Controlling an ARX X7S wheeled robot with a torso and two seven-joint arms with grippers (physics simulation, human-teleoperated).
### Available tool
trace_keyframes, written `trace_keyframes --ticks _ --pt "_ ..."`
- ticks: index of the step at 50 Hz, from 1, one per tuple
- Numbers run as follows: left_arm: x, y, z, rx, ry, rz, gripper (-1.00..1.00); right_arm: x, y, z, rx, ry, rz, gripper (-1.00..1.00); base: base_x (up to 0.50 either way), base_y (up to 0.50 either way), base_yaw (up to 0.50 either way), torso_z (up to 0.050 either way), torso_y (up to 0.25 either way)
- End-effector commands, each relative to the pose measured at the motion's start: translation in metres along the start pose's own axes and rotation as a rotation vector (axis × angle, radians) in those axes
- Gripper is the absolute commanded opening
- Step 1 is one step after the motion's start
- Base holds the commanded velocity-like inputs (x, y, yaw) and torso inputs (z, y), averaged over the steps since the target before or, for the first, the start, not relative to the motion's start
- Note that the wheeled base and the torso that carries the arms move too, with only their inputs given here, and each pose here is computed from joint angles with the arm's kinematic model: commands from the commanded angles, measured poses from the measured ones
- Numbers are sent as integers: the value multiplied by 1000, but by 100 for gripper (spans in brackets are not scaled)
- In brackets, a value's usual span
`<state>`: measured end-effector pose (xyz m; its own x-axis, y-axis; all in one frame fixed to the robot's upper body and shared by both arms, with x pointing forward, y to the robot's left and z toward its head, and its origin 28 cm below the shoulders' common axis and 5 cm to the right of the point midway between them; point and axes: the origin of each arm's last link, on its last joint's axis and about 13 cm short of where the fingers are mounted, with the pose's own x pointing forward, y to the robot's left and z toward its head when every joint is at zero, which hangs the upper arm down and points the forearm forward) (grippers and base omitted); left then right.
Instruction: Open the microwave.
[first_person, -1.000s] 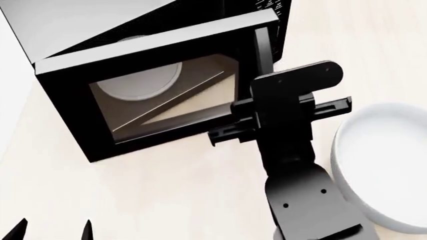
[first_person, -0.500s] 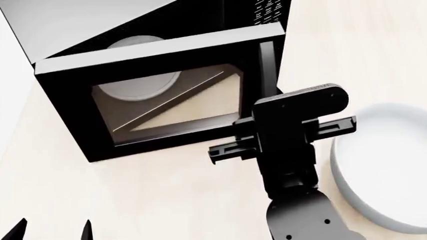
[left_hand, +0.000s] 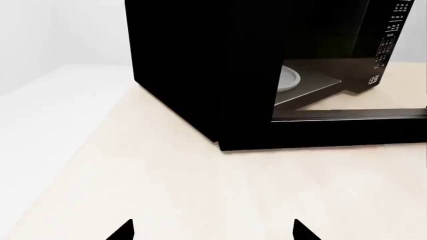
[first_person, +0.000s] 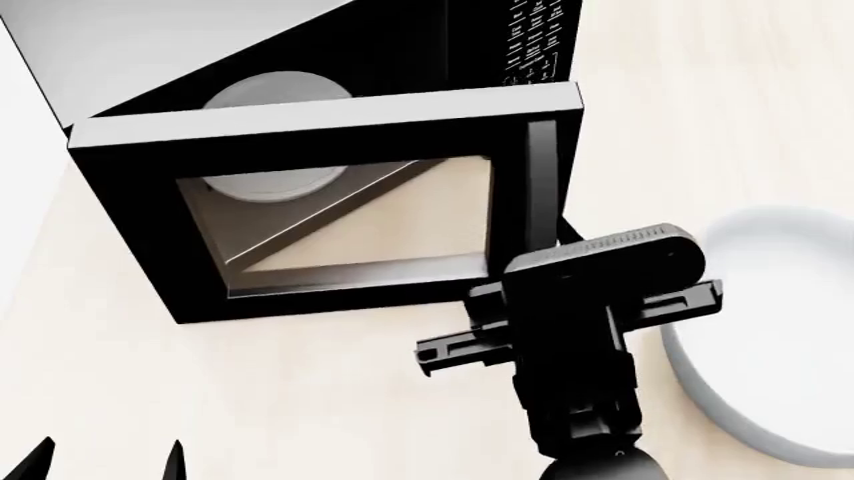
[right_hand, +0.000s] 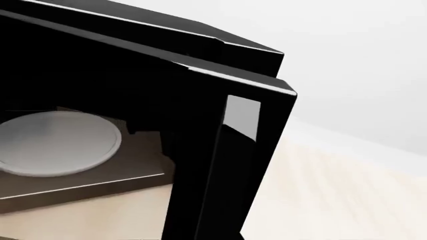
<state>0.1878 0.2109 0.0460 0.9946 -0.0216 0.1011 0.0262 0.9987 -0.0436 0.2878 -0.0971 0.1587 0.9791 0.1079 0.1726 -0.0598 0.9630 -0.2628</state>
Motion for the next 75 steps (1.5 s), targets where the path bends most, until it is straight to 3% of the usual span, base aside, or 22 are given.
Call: trace_keyframes --ticks 1,31,32,39,46,55,66,75 --pt "-1 0 1 0 -2 -1 100 -18 28 -9 158 41 220 -100 0 3 3 0 0" --pt "0 0 1 -3 -4 7 100 -20 30 -15 174 46 224 -100 0 2 3 0 -1" --pt "1 1 1 -2 -4 7 100 -20 30 -15 179 47 222 100 0 4 4 0 0" --pt "1 1 1 -1 -4 9 100 -21 28 -17 195 50 213 100 0 0 0 0 -1" --pt "0 1 1 0 -5 8 100 -19 19 -22 250 37 168 100 0 0 0 0 -3" --pt "0 0 1 2 -4 6 100 -20 7 -21 261 16 124 100 0 0 0 0 0" --pt "0 0 1 1 -5 4 100 -41 -13 -9 281 -53 64 100 0 0 0 0 0" --pt "-1 -1 1 3 -6 0 100 -60 -12 -1 264 -76 59 100 0 0 0 0 0"
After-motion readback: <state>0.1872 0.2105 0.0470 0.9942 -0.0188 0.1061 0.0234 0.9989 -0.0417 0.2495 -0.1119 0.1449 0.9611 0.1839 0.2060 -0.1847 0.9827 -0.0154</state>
